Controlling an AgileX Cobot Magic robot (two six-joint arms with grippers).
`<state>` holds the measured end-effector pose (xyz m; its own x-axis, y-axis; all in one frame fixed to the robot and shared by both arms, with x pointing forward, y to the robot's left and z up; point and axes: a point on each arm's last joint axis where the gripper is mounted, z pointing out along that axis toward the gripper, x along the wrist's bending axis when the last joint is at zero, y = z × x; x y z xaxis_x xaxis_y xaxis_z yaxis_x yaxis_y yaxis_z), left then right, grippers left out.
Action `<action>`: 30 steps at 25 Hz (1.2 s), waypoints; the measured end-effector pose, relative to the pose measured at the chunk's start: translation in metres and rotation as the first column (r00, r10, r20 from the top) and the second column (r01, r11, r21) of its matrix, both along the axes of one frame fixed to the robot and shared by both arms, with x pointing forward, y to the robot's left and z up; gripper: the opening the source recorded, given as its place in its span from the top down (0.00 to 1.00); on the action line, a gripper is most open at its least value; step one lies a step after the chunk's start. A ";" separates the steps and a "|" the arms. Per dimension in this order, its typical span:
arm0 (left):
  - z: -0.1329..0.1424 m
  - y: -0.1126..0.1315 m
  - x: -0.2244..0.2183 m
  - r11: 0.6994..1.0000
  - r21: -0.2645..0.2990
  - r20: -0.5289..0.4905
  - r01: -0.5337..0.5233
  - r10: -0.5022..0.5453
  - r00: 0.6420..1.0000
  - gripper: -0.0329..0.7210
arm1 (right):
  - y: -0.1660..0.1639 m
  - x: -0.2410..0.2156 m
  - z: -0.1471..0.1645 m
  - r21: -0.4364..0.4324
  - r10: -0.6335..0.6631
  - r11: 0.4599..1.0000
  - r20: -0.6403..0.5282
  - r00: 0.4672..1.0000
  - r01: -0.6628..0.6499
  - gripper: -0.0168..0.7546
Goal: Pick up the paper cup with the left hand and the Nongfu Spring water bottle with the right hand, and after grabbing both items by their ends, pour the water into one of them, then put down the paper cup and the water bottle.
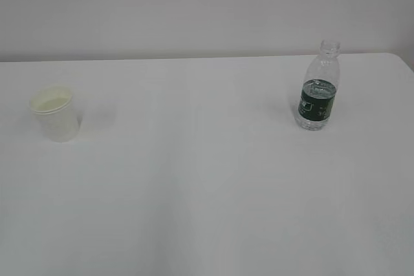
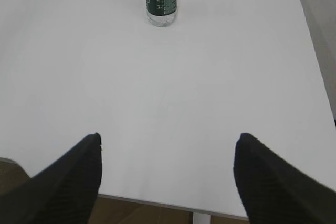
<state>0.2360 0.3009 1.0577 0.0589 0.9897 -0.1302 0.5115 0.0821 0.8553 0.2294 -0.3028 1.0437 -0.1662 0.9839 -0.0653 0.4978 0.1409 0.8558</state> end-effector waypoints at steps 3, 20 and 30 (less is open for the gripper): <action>0.000 0.000 -0.006 0.999 -0.004 0.035 -0.050 0.050 0.998 0.26 | 0.000 0.000 0.000 0.000 0.000 1.000 0.000 1.000 0.000 0.21; 0.000 -0.001 -0.006 0.985 -0.005 0.037 -0.173 0.173 0.984 0.27 | 0.000 0.000 0.000 0.000 -0.018 1.000 0.000 1.000 0.018 0.21; 0.000 -0.001 -0.006 0.985 -0.005 0.037 -0.173 0.173 0.984 0.29 | 0.000 0.000 0.000 0.000 -0.047 0.999 0.000 0.999 0.047 0.21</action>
<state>0.2300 0.3002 1.0574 -0.1085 0.9852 -0.1325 0.4577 0.1679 0.8731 0.2293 -0.3024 1.0437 -0.1197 0.9907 -0.0653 0.5039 0.1173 0.8558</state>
